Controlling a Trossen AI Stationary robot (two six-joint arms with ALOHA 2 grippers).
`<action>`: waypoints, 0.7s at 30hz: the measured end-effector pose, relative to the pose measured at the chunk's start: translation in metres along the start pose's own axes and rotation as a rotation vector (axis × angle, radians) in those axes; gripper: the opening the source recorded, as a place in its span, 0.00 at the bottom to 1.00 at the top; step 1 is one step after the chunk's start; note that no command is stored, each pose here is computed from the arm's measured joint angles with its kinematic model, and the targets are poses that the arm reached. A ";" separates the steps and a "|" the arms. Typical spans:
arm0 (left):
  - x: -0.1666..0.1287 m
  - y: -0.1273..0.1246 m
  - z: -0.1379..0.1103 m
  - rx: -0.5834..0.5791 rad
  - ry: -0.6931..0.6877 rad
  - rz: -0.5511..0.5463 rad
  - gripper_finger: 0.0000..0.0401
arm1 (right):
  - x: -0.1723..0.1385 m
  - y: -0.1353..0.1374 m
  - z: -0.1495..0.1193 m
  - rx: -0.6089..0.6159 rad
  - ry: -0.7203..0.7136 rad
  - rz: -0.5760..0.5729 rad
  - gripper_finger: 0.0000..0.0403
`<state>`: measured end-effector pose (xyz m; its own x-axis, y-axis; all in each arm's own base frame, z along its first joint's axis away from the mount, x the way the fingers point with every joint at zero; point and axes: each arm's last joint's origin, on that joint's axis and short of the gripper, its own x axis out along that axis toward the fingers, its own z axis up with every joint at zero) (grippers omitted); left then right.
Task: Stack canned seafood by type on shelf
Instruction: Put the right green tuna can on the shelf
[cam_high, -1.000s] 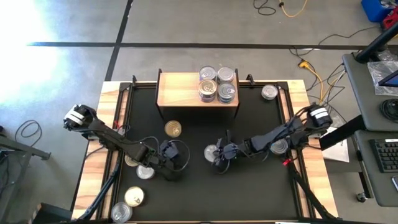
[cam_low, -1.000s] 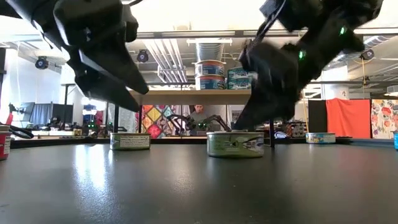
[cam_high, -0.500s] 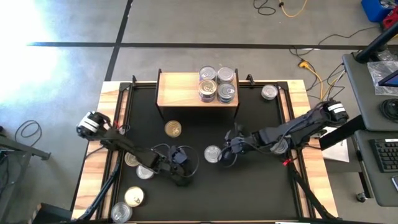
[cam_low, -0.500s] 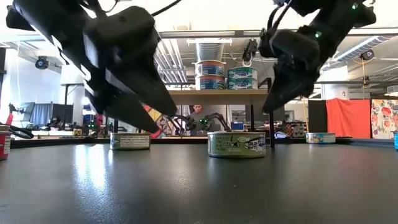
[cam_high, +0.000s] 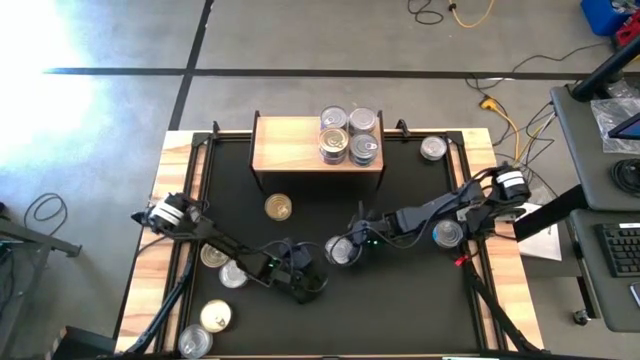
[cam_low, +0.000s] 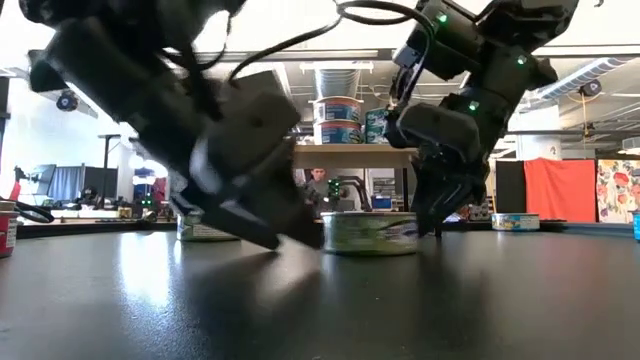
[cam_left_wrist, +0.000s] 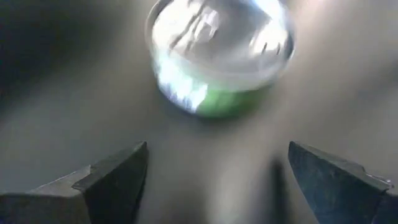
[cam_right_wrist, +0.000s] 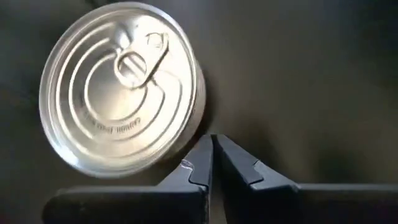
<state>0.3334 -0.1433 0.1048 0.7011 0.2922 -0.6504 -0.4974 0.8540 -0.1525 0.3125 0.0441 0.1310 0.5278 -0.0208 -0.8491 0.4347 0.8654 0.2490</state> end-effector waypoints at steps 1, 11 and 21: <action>0.003 -0.003 0.001 -0.003 -0.004 -0.002 0.93 | 0.002 0.004 0.001 0.006 0.007 0.011 0.03; 0.016 -0.013 0.000 0.044 -0.048 0.054 0.93 | 0.016 0.034 0.007 0.008 0.046 0.047 0.03; 0.016 -0.014 0.001 0.084 -0.050 0.046 0.93 | 0.017 0.054 0.010 -0.037 0.073 0.063 0.03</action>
<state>0.3521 -0.1501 0.0974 0.7042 0.3514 -0.6170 -0.4864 0.8718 -0.0587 0.3520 0.0855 0.1346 0.4981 0.0691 -0.8644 0.3744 0.8820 0.2863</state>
